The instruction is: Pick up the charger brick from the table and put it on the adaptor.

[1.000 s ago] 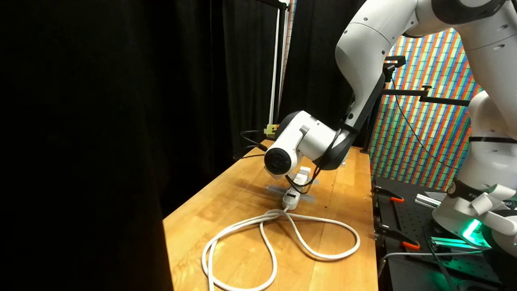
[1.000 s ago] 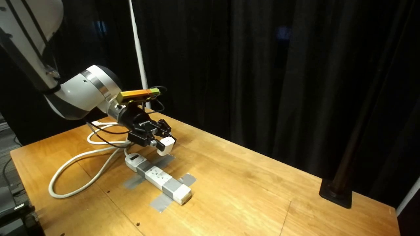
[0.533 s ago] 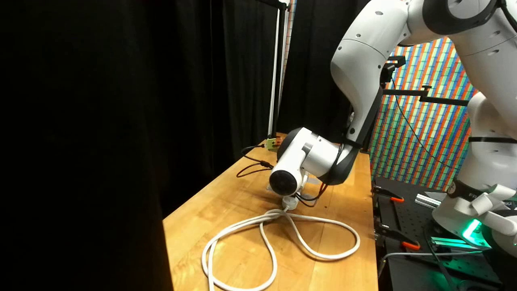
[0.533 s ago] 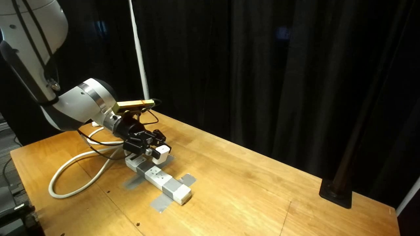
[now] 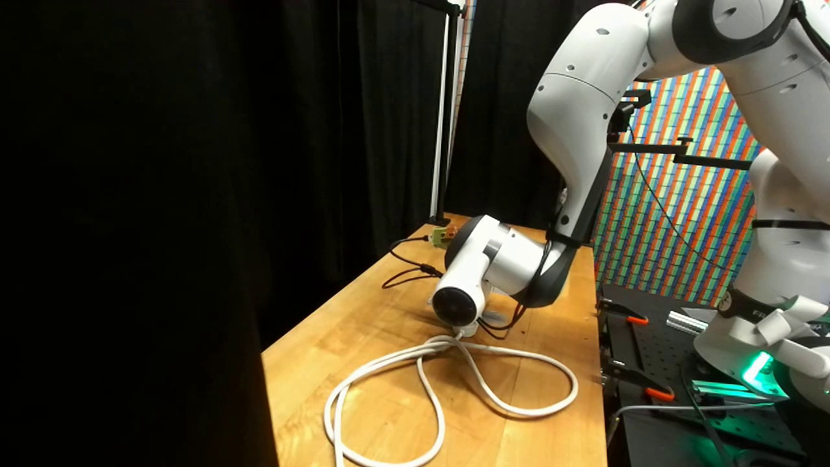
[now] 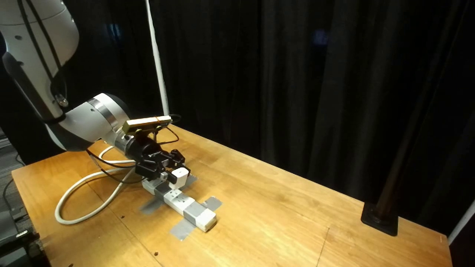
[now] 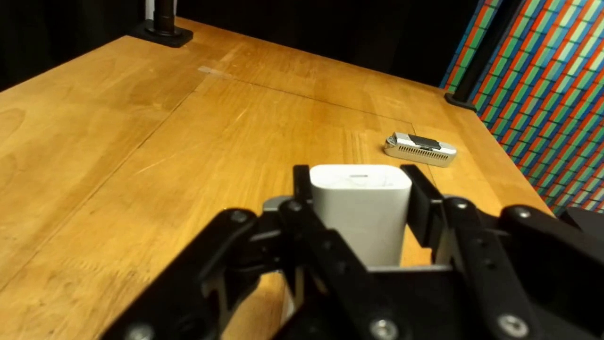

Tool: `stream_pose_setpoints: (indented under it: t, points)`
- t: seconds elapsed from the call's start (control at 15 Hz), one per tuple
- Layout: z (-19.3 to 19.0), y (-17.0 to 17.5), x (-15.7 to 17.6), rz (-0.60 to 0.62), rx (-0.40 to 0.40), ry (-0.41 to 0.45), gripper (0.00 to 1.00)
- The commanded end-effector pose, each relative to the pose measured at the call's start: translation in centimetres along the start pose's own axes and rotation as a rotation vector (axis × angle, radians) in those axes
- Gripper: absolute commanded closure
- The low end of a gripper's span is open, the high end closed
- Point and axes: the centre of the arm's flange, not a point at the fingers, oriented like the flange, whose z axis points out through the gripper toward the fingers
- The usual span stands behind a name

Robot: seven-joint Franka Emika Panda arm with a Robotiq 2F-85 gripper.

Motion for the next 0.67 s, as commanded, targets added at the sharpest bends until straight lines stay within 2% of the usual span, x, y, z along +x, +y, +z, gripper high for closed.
stream_pose_setpoints:
  t: [0.0, 0.33, 0.6]
  points:
    - [-0.2, 0.6, 0.3, 0.080, 0.061, 0.018, 0.77]
    - [0.1, 0.7, 1.0, 0.173, 0.113, 0.033, 0.77]
    - [0.5, 1.1, 1.4, 0.228, 0.130, 0.013, 0.77]
